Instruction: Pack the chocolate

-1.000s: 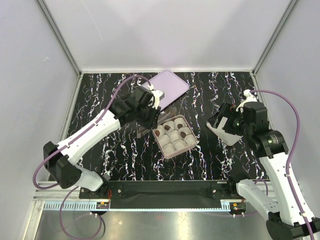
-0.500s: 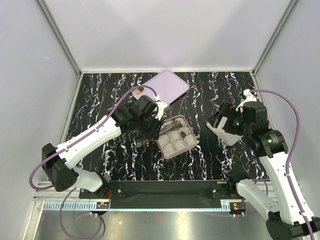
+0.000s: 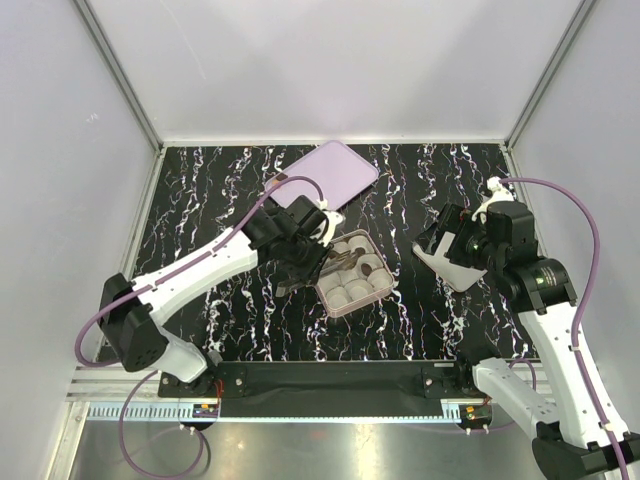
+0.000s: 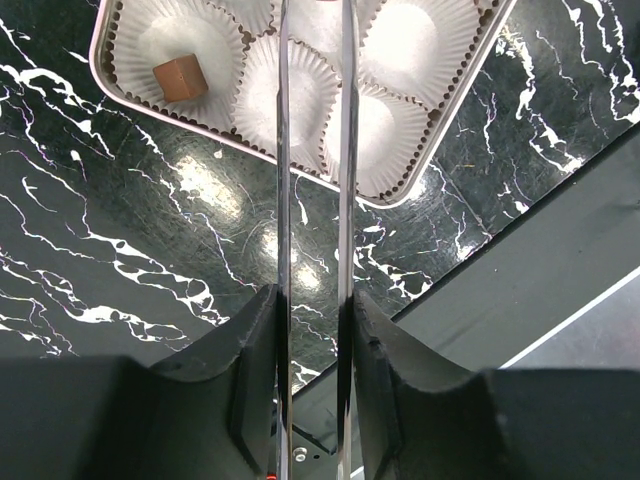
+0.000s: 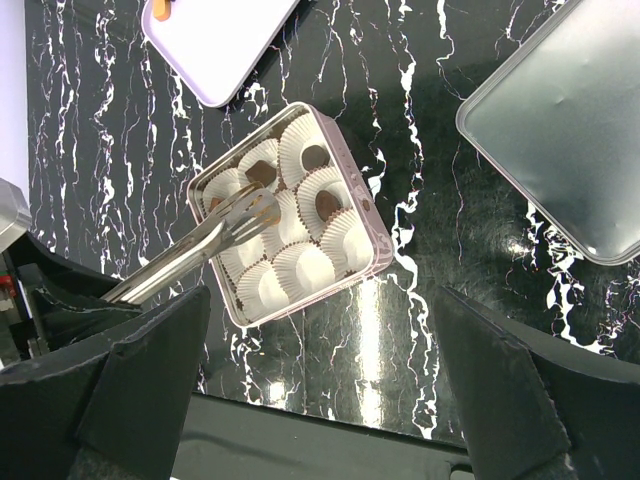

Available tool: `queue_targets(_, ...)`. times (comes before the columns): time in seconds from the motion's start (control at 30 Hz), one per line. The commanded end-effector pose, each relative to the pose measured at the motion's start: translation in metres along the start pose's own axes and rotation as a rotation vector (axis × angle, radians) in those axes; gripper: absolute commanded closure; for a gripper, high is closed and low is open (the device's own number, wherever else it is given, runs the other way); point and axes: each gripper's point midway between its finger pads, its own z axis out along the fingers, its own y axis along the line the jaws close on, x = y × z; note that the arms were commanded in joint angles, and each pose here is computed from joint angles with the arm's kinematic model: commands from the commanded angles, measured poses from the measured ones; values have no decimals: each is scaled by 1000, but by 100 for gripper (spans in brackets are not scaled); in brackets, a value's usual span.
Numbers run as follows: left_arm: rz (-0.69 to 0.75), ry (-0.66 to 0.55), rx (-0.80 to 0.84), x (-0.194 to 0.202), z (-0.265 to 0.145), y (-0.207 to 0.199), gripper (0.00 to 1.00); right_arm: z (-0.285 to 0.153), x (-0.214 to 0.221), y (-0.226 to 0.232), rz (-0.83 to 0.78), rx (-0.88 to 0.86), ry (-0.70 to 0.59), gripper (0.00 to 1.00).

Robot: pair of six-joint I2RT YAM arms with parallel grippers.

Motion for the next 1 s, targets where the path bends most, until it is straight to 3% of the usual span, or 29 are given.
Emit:
queue_targets(0.0,27,-31,-9,-11,-2,-1,65,-7,-17,5,-10,-2,-56,0)
queue_targets(0.4,40,-52,-16,-27,-19,-3,56,-2,-17,5,-10,-1,-49,0)
queue_targets(0.63,-15,-195,-134,-75,-46,13,52,2,-16,5,-6,-7,-46,0)
queue_targets(0.77,-112,-236,-226,-100,-49,50,51,3,-16,7,-4,-12,-46,1)
queue_targets(0.97,-285,-264,-453,-126,-46,148,51,5,-15,11,0,-40,-44,0)
